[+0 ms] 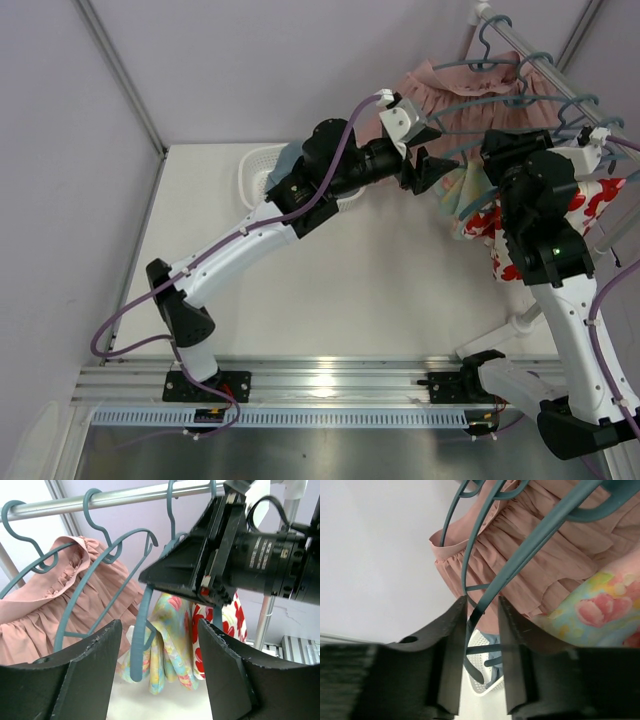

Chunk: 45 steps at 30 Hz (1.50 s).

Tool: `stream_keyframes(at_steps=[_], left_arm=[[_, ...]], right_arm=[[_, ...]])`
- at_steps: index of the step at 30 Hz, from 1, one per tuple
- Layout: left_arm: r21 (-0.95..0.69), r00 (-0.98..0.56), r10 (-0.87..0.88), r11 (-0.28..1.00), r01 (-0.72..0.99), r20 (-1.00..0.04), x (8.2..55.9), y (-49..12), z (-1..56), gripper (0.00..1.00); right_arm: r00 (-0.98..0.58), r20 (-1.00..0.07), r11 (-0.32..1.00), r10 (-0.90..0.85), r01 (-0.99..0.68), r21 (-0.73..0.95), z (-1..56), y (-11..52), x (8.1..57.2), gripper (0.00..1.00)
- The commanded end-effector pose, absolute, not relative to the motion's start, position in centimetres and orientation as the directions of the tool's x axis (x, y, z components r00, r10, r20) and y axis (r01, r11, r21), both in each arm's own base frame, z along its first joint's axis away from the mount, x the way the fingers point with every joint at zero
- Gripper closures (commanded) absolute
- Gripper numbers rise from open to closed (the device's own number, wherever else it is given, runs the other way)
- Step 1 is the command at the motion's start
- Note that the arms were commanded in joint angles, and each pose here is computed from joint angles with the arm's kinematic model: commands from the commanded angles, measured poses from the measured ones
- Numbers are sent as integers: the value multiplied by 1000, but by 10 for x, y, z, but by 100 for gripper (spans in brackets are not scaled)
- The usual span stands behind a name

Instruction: Place the skirt on the hanger

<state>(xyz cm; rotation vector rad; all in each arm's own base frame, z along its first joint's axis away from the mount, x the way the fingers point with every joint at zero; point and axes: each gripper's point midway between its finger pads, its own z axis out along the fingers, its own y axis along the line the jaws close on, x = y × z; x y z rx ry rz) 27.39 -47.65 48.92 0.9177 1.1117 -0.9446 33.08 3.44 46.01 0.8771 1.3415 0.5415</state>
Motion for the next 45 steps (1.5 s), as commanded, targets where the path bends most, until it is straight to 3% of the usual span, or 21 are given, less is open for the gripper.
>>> stream_keyframes(at_steps=[1, 9, 13, 19, 22, 26, 29, 33, 36, 39, 45], left_arm=[[174, 258, -219, 342, 924, -941, 260, -459, 526, 32], [175, 264, -220, 356, 918, -939, 256, -449, 527, 31], [170, 260, -218, 362, 917, -941, 253, -442, 527, 29], [111, 194, -171, 405, 908, -966, 255, -429, 514, 20], [62, 130, -118, 459, 886, -985, 259, -414, 496, 8], [-32, 50, -134, 551, 834, -990, 251, -370, 491, 4], [-119, -61, -111, 648, 752, -992, 253, -338, 457, 1], [-219, -192, -122, 731, 646, -974, 241, -284, 419, 0], [-246, -246, -123, 786, 567, -961, 223, -240, 392, 1], [-300, -328, -168, 862, 410, -930, 210, -185, 361, 1], [-357, -419, -244, 908, 218, -875, 173, -113, 308, 0]], right_arm=[[226, -576, 569, 785, 103, 816, 479, 29, 324, 62], [185, -592, 583, 785, 104, 806, 478, 34, 319, 34], [114, -601, 593, 791, 96, 799, 470, 43, 310, 26], [9, -655, 653, 756, 60, 755, 464, 55, 292, 20], [7, -680, 680, 733, 6, 733, 477, 56, 276, 16], [-89, -727, 716, 681, -130, 686, 489, 80, 257, 14], [-172, -741, 715, 650, -194, 672, 484, 96, 246, 11], [-145, -787, 767, 599, -178, 617, 482, 84, 231, 5], [-112, -832, 786, 544, -279, 551, 499, 88, 212, 1], [-213, -888, 713, 408, -533, 455, 496, 132, 187, 1], [-369, -892, 558, 260, -697, 451, 446, 170, 166, 1]])
